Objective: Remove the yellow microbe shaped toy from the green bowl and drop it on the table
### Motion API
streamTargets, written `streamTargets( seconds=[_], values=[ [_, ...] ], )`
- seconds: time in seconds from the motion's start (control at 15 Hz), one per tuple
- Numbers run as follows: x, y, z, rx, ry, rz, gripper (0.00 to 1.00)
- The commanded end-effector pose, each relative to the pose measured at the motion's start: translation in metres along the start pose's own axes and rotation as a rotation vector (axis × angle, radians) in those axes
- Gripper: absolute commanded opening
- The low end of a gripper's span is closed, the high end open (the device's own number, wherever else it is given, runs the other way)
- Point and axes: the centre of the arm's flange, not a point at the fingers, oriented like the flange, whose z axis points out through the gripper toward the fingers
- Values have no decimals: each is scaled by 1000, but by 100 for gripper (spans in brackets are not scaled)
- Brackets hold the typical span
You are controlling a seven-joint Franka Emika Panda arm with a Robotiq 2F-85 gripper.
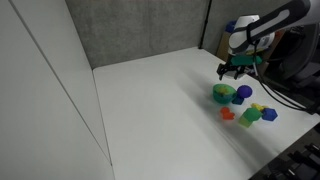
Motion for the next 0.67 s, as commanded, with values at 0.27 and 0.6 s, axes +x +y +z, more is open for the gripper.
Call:
streamTargets(
  seconds=[0.27, 0.6],
  values=[
    [15, -16, 50, -51, 77, -24, 100],
    [25, -12, 71, -86, 90, -36, 100]
  ],
)
